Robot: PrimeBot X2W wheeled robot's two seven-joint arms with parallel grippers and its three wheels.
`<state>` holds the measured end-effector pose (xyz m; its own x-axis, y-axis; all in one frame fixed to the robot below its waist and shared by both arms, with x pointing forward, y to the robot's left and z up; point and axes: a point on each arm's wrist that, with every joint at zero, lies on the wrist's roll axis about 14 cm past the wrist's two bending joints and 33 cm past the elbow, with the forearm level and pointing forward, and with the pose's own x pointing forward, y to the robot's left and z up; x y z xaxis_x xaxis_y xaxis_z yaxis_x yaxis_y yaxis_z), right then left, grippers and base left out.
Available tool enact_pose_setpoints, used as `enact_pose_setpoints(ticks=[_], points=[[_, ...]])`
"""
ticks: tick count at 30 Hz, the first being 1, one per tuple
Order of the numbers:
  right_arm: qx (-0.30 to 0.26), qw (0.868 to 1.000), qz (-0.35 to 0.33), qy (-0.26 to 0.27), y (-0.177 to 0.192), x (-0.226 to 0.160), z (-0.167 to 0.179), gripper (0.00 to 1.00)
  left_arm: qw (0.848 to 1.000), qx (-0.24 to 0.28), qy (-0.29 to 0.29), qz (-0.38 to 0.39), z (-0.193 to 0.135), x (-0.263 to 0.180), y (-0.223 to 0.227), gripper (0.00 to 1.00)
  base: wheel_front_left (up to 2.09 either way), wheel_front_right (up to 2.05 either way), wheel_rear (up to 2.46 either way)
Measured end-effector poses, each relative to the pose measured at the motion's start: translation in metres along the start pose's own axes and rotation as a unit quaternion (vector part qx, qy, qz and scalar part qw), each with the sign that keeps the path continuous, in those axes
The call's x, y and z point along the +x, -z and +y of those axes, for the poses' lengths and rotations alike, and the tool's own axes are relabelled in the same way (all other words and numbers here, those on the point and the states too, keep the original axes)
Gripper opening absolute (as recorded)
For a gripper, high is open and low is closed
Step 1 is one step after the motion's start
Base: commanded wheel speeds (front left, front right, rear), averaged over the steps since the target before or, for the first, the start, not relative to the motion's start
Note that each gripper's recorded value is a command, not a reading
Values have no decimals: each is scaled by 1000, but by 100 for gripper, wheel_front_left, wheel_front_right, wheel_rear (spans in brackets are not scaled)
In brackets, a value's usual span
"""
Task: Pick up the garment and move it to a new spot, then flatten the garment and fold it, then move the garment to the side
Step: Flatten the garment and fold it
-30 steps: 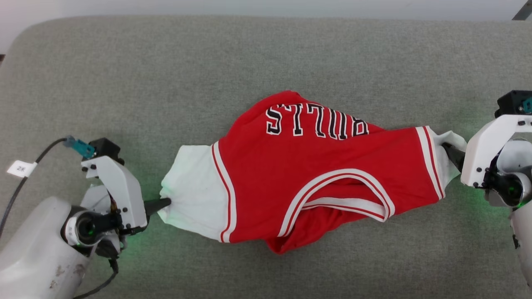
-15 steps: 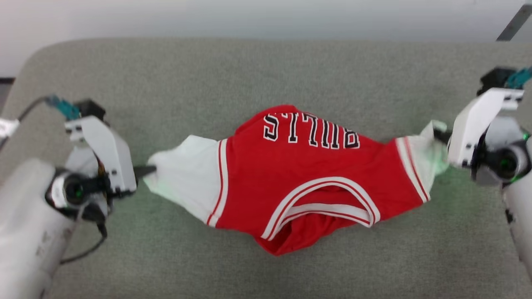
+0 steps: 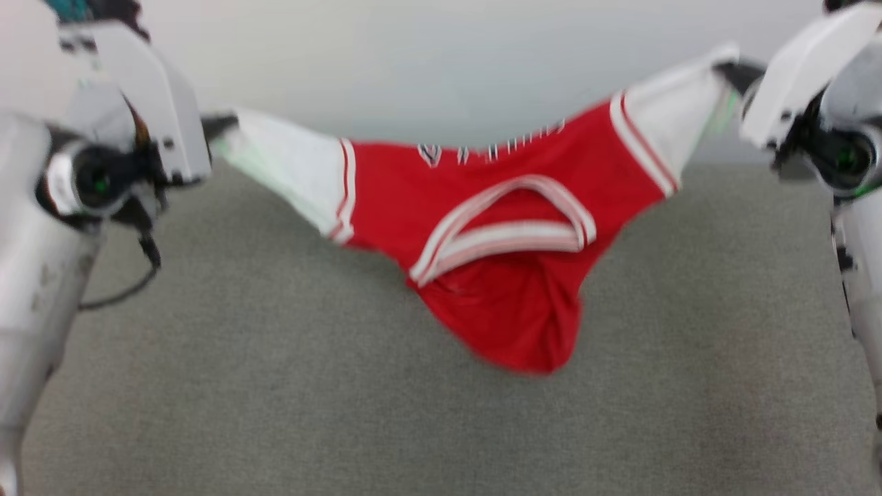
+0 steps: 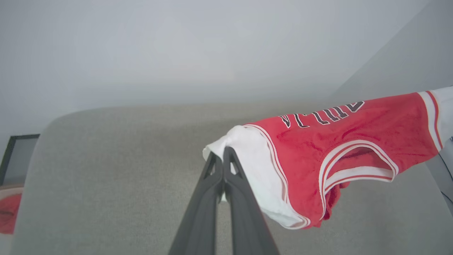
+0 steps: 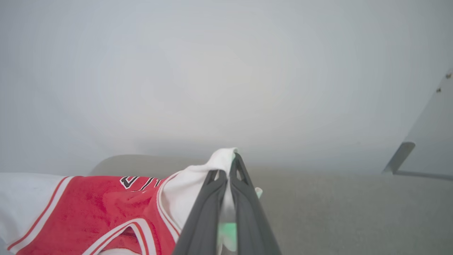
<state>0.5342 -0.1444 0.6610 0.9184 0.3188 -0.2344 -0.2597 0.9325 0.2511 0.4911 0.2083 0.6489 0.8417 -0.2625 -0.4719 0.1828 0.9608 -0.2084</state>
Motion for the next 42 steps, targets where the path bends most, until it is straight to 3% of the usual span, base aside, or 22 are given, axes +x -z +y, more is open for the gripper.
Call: enact_pose_setpoints(ticks=[6,11,19,25,28,32,37,42], points=[[-42,987,-152,-26,-92,-30,43,0,992,41,2,-122,-22,-46,-76,0,0,0,0],[-61,973,-217,-43,-128,-48,71,0,978,60,-1,-200,-31,-80,-118,0,0,0,0],[-63,970,-228,-47,-143,-54,78,0,972,63,1,-227,-35,-98,-137,0,0,0,0],[-65,975,-212,-33,-139,-34,61,0,976,61,-2,-209,-26,-75,-133,0,0,0,0],[-82,970,-227,-24,-153,-24,55,0,973,69,-4,-218,-23,-64,-142,0,0,0,0],[-126,950,-287,-3,-172,-3,43,0,963,85,-7,-256,-20,-39,-161,0,0,0,0],[-219,892,-395,19,-199,19,33,0,920,109,21,-377,-40,-14,-210,0,0,0,0],[-286,870,-399,39,-184,67,12,0,898,109,44,-423,-44,35,-219,0,0,0,0]])
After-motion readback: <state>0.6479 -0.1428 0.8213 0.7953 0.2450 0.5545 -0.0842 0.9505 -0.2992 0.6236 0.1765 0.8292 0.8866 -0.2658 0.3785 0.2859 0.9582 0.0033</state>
